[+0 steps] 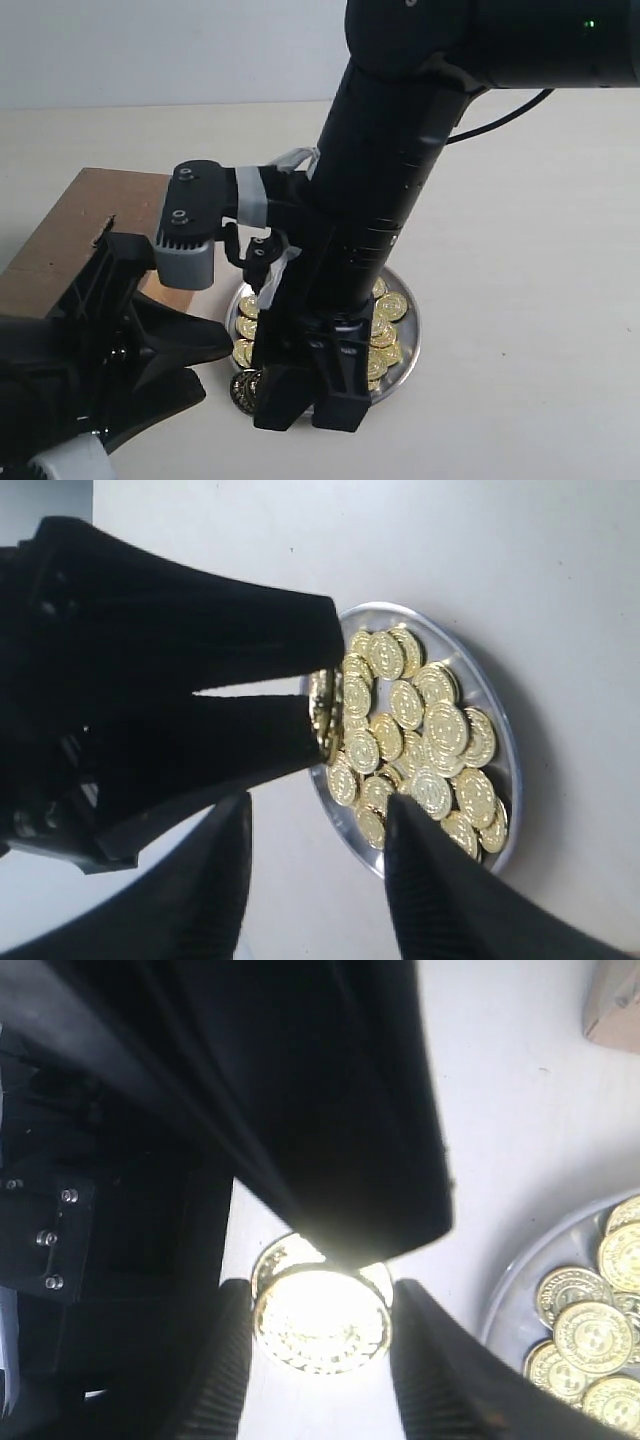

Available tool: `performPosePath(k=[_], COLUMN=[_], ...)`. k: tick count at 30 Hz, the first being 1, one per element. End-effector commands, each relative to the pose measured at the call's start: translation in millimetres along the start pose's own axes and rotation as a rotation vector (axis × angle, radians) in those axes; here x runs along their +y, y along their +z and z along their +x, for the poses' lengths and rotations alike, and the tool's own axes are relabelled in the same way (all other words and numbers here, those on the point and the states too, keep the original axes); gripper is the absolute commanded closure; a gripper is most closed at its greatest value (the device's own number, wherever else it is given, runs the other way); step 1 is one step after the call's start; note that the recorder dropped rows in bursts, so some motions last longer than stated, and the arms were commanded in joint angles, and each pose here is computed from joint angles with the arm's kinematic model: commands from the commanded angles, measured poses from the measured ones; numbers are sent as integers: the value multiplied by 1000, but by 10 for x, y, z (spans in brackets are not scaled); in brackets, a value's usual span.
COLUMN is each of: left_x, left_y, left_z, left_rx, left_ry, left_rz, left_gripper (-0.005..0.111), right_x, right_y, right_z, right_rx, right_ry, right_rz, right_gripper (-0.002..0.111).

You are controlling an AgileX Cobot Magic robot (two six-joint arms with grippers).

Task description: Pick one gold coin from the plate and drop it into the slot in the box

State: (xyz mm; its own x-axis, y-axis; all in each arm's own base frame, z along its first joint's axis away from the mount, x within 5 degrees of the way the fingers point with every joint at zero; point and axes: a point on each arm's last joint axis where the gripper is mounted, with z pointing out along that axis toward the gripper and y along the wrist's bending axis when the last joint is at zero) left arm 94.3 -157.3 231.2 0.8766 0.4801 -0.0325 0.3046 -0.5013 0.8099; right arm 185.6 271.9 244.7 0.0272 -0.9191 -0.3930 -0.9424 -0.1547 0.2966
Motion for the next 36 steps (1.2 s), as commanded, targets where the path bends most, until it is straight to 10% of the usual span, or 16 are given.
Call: performPosePath(k=[1,36], left_x=[-8,-25], left_y=[7,65], left_z=[-20,-145], left_rx=[-5,-56], left_ry=[7,38], left_rz=[-3,14], left_gripper=[65,65], right_x=[49,36], right_y=[-50,-51], right_z=[-53,-77], right_rx=[-47,-73], right_ry=[-22,-43], right_rz=[-14,1], right_gripper=[69,69])
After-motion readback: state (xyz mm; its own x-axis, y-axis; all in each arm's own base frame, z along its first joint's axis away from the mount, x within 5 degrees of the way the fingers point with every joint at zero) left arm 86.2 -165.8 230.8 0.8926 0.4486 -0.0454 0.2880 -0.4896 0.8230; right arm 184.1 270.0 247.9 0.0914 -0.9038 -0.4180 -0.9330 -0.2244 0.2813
